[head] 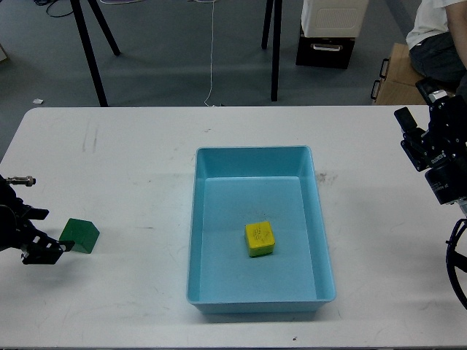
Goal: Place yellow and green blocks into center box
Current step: 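Close the left gripper around the green cube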
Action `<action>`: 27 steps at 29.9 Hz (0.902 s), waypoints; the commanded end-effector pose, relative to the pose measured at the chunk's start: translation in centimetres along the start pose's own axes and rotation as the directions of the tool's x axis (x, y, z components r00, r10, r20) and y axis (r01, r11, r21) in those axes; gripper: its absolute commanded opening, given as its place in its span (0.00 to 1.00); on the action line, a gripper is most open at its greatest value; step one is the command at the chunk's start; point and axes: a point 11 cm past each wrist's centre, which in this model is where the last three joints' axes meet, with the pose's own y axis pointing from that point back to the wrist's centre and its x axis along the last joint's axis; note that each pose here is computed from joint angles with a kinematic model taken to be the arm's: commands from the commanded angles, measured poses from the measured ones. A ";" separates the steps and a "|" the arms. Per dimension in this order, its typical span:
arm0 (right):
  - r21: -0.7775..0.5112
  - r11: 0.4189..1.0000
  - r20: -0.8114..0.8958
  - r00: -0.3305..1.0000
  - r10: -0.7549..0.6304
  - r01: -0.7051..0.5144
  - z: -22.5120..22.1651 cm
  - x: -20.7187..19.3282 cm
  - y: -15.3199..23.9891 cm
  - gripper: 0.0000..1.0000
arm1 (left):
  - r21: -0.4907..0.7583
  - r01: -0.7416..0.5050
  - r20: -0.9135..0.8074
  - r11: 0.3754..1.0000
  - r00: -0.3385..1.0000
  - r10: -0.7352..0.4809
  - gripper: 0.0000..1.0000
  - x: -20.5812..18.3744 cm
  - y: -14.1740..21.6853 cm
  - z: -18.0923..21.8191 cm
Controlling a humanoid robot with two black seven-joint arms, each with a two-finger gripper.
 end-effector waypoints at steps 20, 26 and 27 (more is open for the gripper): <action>-0.006 1.000 0.000 1.000 0.021 -0.021 0.2 0.4 0.4 0.98 | -0.070 -0.039 0.019 0.997 0.999 0.040 1.00 5.2 -3.0 2.2; -0.009 1.000 -0.001 1.000 0.020 -0.020 0.2 0.4 0.5 0.98 | -0.071 -0.031 0.013 0.997 0.999 0.032 1.00 4.9 -3.3 2.2; -0.011 1.000 0.000 1.000 0.021 -0.021 0.3 0.4 0.6 0.98 | -0.064 -0.029 0.008 0.998 1.000 0.030 1.00 4.8 -3.3 2.0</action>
